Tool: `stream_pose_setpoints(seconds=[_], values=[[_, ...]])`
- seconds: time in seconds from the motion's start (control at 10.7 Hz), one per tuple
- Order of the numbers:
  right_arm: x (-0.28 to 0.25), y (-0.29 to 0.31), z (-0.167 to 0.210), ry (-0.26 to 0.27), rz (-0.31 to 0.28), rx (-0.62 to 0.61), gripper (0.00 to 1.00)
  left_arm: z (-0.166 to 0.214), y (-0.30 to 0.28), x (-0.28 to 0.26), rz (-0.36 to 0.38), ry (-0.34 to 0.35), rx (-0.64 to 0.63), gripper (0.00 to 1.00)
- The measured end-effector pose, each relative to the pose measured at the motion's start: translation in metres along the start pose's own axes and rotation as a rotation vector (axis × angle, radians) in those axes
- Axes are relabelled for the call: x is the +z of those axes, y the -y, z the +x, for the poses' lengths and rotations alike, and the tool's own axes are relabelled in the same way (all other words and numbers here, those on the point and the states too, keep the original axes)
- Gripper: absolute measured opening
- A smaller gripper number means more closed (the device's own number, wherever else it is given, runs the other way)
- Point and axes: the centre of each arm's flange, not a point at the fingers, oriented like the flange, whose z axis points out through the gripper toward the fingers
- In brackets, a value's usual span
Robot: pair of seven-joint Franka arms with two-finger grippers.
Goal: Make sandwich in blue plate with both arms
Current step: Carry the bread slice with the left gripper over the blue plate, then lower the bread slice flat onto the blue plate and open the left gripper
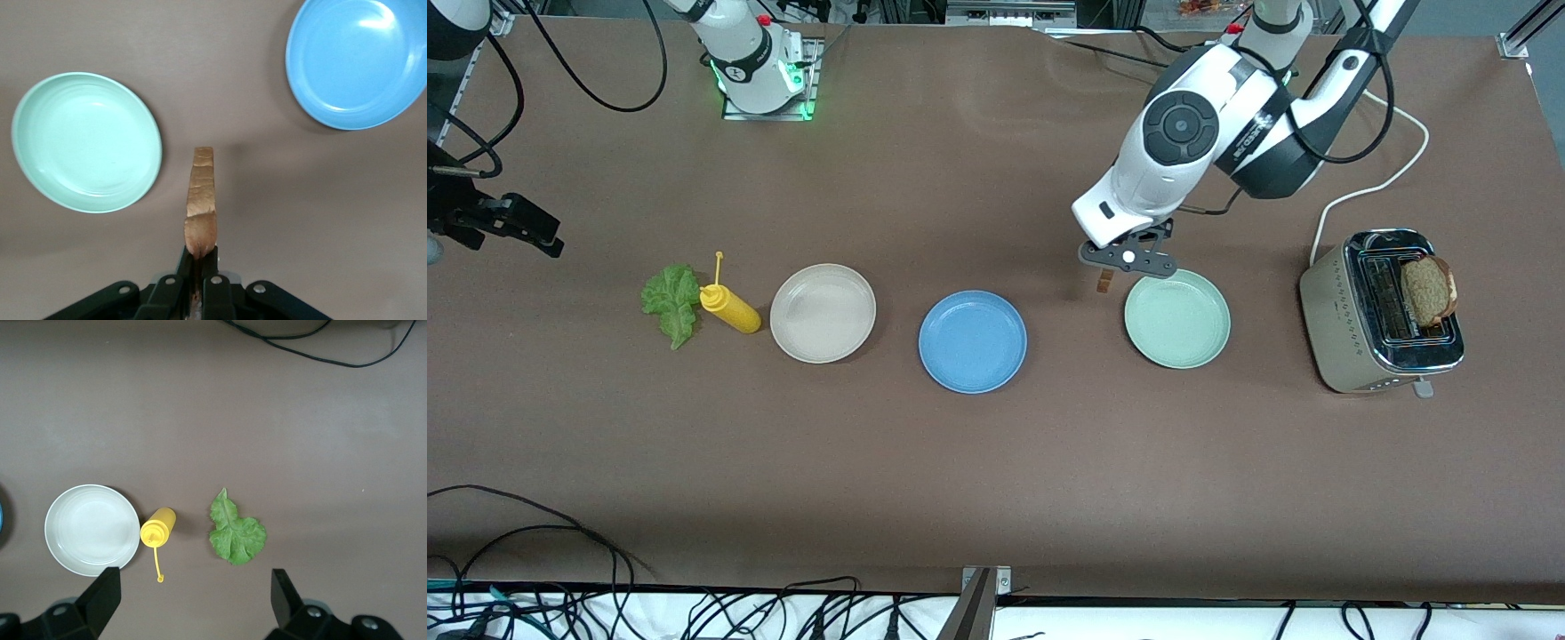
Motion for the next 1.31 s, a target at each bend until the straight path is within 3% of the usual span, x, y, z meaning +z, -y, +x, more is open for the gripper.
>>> stream_pose_setpoints(seconds=[0.28,0.47,0.84,1.12,1.31], values=[[0.000,0.000,0.000,0.000,0.000,0.000,1.00,0.016,-0.031,0.007,-0.104,-0.015,-0.057,0.08],[0.000,0.000,0.000,0.000,0.000,0.000,1.00,0.033,-0.049,0.016,-0.202,-0.061,-0.110,0.08],[0.000,0.000,0.000,0.000,0.000,0.000,1.00,0.055,-0.080,0.040,-0.359,-0.115,-0.096,0.08],[0.000,0.000,0.000,0.000,0.000,0.000,1.00,0.075,-0.089,0.047,-0.460,-0.121,-0.087,0.08],[0.000,0.000,0.000,0.000,-0.001,0.000,1.00,0.102,-0.079,0.040,-0.584,-0.119,-0.130,0.08]])
